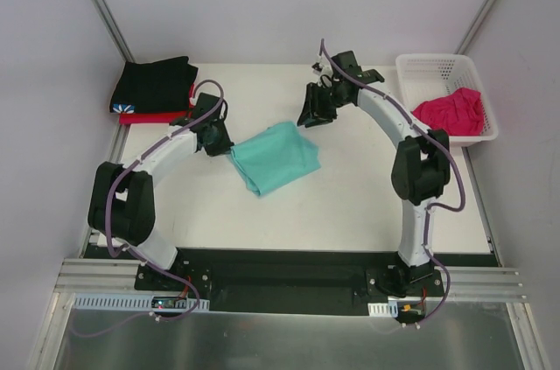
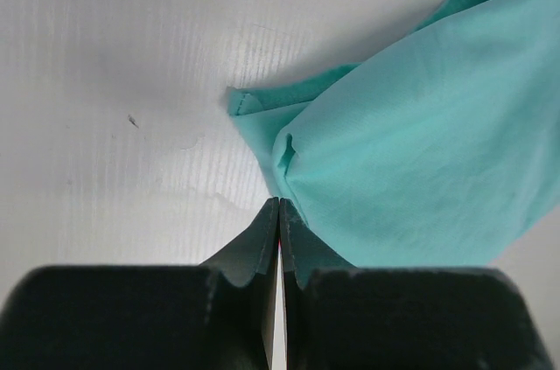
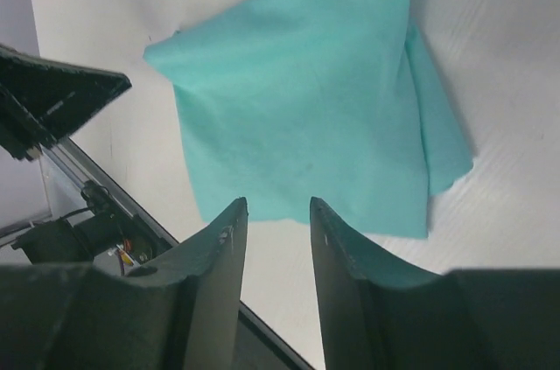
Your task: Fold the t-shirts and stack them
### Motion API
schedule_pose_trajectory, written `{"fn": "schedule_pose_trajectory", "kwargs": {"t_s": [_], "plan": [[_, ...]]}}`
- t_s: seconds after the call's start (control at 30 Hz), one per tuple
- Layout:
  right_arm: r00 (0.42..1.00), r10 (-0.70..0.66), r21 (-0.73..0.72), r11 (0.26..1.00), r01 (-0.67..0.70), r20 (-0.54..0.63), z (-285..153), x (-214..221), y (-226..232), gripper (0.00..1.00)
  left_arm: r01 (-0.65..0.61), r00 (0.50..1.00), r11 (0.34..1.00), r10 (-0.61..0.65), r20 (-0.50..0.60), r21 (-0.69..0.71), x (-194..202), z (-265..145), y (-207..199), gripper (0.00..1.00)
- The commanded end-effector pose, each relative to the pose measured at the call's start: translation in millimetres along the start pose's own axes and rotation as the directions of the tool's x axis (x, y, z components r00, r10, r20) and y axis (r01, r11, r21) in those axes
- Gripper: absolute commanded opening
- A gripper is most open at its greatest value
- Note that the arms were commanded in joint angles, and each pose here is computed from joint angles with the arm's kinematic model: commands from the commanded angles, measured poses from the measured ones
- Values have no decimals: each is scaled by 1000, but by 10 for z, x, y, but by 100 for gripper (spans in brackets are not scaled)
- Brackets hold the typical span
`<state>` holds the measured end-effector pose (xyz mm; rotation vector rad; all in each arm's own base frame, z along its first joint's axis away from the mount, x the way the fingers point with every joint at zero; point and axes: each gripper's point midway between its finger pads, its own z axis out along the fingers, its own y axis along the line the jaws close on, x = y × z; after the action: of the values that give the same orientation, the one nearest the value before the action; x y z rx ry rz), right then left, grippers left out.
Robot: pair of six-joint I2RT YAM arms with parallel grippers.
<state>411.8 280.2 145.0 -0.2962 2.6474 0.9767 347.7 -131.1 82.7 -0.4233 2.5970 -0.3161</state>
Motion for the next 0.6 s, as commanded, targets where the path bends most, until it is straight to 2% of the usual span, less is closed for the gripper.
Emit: {"fn": "schedule_pose_trajectory", "kwargs": {"t_s": [0.0, 0.03, 0.1, 0.13, 0.17, 0.37, 0.57], "plan": [[998, -59, 71, 996, 61, -17, -249, 374, 262, 35, -1, 1000, 1000, 1, 26, 25, -110, -214, -78, 0], [998, -53, 84, 995, 55, -27, -210, 451, 250, 25, 1, 1000, 1000, -1, 25, 27, -108, -213, -88, 0], [997, -64, 83, 994, 68, -50, -159, 576, 352, 14, 1, 1000, 998, -2, 17, 66, -143, -245, -193, 0], [997, -54, 83, 995, 58, -54, -120, 605, 377, 4, -2, 1000, 997, 1, 17, 75, -159, -252, -224, 0], [996, -58, 83, 995, 64, -74, -72, 692, 413, 1, -5, 1000, 997, 4, 20, 78, -183, -257, -243, 0], [995, -62, 99, 993, 70, -80, 57, 808, 411, 1, -15, 999, 989, 10, 32, 147, -398, -324, -507, 0], [994, -57, 138, 988, 69, -91, 159, 777, 257, 1, -6, 1000, 983, 10, -22, 183, -431, -139, -704, 0]]}}
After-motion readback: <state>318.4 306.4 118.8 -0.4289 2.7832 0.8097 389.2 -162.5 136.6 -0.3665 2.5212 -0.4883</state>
